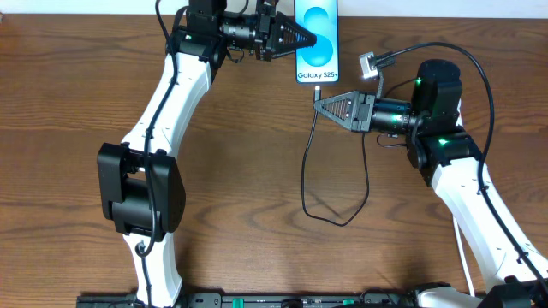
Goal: Plug charger to phone and switch on socket
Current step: 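Push the USB-C plug upward into the phone's bottom port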
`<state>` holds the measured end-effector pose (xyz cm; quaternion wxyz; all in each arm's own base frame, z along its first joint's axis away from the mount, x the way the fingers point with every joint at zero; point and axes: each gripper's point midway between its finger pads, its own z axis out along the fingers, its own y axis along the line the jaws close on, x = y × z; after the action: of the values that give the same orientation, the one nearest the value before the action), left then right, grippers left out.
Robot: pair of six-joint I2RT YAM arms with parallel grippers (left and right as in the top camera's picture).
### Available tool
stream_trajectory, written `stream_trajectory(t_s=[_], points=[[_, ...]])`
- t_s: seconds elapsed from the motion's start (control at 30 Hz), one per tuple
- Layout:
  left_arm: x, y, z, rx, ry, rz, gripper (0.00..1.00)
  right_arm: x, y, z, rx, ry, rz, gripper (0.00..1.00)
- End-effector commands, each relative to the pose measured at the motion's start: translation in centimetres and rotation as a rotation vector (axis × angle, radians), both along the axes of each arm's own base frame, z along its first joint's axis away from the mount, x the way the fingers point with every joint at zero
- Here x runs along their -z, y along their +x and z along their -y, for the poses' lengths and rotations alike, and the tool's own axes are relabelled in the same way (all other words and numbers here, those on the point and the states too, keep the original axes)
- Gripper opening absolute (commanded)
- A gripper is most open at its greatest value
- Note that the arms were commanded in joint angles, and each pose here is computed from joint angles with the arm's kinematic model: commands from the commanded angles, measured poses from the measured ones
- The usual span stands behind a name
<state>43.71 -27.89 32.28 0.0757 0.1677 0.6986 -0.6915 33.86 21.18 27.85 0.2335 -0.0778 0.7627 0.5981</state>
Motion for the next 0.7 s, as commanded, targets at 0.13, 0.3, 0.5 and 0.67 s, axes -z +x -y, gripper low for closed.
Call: stream_trajectory(t_s=[0.13, 0.3, 0.5, 0.67], points=[[-2.73, -1.47, -0.29, 0.021, -0.022, 0.079, 0.07, -0.47, 0.13, 0.41, 0.023, -0.001, 0.008, 0.02], [-2.80, -1.76, -0.33, 0.038, -0.027, 0.077, 0.07, -0.43, 0.12, 0.42, 0.023, -0.001, 0.005, 0.02], [-2.82, -1.84, -0.35, 0.043, -0.027, 0.070, 0.07, -0.43, 0.11, 0.38, 0.023, 0.000, 0.001, 0.02], [-2.82, -1.85, -0.35, 0.043, -0.027, 0.070, 0.07, -0.37, 0.23, 0.38, 0.032, -0.001, -0.009, 0.01]])
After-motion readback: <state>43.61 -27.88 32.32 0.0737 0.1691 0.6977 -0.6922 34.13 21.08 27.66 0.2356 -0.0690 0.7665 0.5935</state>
